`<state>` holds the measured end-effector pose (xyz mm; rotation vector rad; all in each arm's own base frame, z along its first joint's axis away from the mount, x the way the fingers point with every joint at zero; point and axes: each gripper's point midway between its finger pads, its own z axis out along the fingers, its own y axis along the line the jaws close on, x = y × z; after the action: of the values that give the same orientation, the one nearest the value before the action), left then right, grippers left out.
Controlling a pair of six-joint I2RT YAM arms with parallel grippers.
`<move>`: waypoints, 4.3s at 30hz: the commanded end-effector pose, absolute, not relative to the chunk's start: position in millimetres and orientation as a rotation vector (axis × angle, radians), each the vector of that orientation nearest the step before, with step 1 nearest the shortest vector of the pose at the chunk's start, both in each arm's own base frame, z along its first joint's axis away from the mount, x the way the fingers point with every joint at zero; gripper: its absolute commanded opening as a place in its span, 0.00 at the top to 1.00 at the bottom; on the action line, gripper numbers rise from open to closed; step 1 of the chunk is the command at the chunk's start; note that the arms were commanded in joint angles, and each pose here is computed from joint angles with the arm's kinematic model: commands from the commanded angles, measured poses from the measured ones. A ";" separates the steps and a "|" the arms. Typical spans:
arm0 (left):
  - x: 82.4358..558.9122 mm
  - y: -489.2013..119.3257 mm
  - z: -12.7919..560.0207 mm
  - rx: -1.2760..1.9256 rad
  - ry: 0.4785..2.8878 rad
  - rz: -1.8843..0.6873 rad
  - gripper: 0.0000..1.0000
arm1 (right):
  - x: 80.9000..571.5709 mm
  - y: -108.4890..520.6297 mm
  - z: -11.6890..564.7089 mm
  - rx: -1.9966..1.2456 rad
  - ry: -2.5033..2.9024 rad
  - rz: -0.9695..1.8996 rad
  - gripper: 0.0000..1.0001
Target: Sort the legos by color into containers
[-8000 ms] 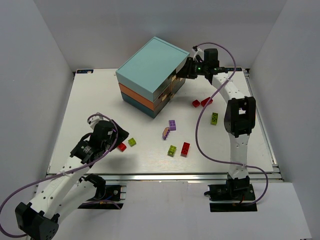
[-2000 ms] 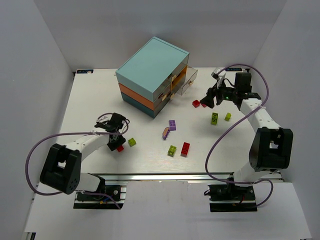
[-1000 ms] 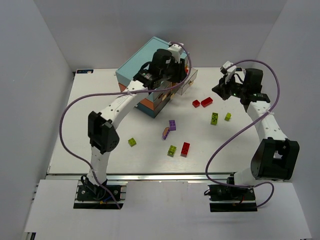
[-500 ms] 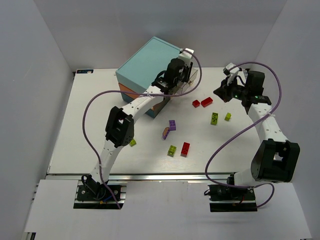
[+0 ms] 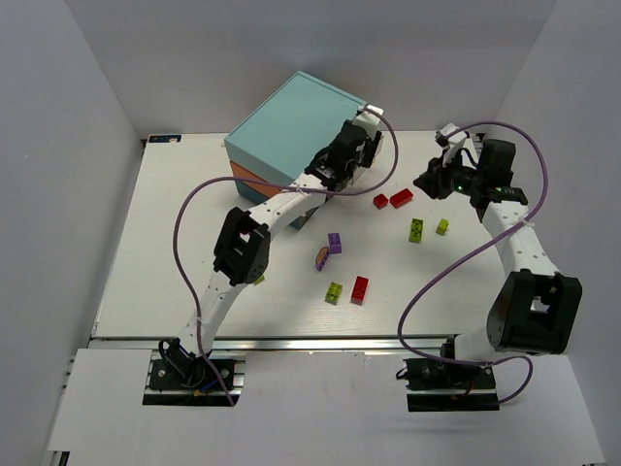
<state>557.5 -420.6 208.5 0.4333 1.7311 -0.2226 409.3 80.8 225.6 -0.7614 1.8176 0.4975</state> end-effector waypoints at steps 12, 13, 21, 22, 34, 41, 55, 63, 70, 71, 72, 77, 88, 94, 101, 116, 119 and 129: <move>540.0 -416.0 340.7 0.260 1.548 -0.424 0.39 | 412.1 81.0 217.7 -1.058 1.653 0.420 0.24; 535.1 -415.0 349.2 0.255 1.547 -0.446 0.48 | 408.6 82.5 208.0 -1.105 1.661 0.448 0.26; 452.9 -379.0 372.7 0.262 1.731 -0.672 0.74 | 453.4 70.6 164.4 -1.745 1.272 0.294 0.28; 431.1 -364.0 396.9 0.261 1.702 -0.700 0.56 | 456.1 70.6 159.3 -1.795 1.247 0.304 0.27; 285.4 -241.0 271.6 -0.043 2.032 -0.706 0.31 | 477.7 80.8 83.5 -2.116 1.208 0.420 0.11; 254.9 -217.7 247.1 -0.150 2.104 -0.724 0.28 | 493.4 101.7 54.2 -2.114 1.282 0.428 0.11; 248.9 -223.2 232.6 -0.114 2.193 -0.714 0.28 | 484.5 76.5 6.9 -2.289 1.382 0.454 0.25; 258.1 -255.4 224.4 0.036 2.236 -0.759 0.30 | 465.9 64.0 1.2 -2.302 1.467 0.499 0.52; 264.0 -274.2 220.0 0.174 2.237 -0.746 0.29 | 474.9 87.2 59.7 -2.079 1.488 0.432 0.90; 266.3 -276.1 220.2 0.189 2.229 -0.742 0.29 | 473.9 99.2 74.6 -2.011 1.466 0.466 0.93; 267.1 -277.3 219.3 0.198 2.227 -0.743 0.29 | 472.5 106.0 88.5 -1.957 1.461 0.488 0.94; 266.2 -287.6 210.7 0.236 2.227 -0.754 0.28 | 463.8 157.4 190.9 -1.739 1.305 0.525 0.95; 257.3 -284.2 208.3 0.246 2.217 -0.749 0.28 | 543.2 226.6 244.3 -1.629 1.046 0.184 0.91; 250.6 -278.6 206.4 0.207 2.225 -0.748 0.27 | 574.9 239.6 247.6 -1.621 1.007 0.104 0.83; 247.0 -277.0 204.1 0.204 2.219 -0.746 0.27 | 566.4 235.5 229.6 -1.663 1.014 0.104 0.46; 257.4 -368.4 168.0 0.597 2.280 -0.800 0.47 | 549.4 180.9 311.5 -1.150 1.261 0.079 0.37; 253.3 -393.2 149.6 0.681 2.317 -0.824 0.53 | 534.2 138.0 343.2 -0.816 1.312 0.031 0.70; 234.2 -426.0 93.9 0.743 2.512 -0.660 0.24 | 423.3 117.2 243.8 -0.803 1.777 0.512 0.11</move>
<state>237.2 -428.4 81.9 0.7747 2.4966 -0.7158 464.8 106.1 273.5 -0.8462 1.6411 0.3082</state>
